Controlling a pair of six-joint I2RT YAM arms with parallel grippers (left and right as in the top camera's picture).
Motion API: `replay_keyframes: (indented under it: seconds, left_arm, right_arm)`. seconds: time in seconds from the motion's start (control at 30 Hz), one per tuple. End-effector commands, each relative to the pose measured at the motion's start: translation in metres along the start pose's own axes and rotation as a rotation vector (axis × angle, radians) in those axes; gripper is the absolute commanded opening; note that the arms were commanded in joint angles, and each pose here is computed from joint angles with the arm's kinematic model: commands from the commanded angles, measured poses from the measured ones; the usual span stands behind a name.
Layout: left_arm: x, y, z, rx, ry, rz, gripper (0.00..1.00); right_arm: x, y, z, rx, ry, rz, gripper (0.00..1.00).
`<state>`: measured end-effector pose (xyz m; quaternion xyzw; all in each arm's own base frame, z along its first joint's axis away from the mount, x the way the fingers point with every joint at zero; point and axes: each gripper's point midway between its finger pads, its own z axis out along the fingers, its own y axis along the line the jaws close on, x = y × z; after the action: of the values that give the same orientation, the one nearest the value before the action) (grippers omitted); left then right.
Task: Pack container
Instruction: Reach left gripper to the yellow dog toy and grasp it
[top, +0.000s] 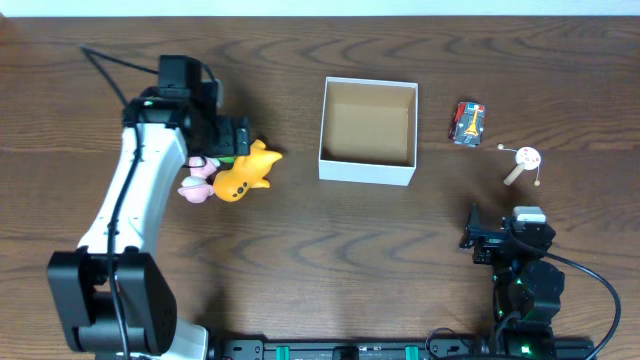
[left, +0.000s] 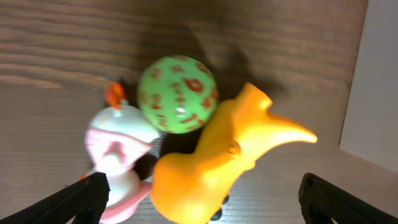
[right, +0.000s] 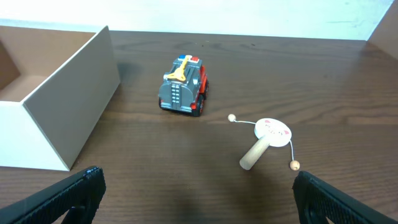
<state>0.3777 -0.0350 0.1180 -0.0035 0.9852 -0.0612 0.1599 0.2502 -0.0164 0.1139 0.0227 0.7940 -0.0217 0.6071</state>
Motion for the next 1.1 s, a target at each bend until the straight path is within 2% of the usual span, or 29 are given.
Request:
replay_keyframes:
  seconds: [0.0, 0.47, 0.63, 1.07]
  left_arm:
    - [0.007, -0.013, 0.010, 0.023, 0.052, 0.127, 0.99]
    - [0.037, -0.010, 0.048, 0.025, 0.220, 0.189, 0.93]
    - [0.041, -0.009, 0.053, 0.026, 0.242, 0.195, 0.84]
    - [0.047, -0.009, 0.053, 0.027, 0.268, 0.194, 0.85]
  right_arm:
    - [0.002, 0.004, 0.000, -0.014, 0.004, -0.002, 0.99]
    - [0.002, 0.004, 0.000, -0.014, 0.004, -0.002, 0.99]
    - [0.002, 0.004, 0.000, -0.014, 0.004, -0.002, 0.99]
    - [0.002, 0.004, 0.000, -0.014, 0.004, -0.002, 0.99]
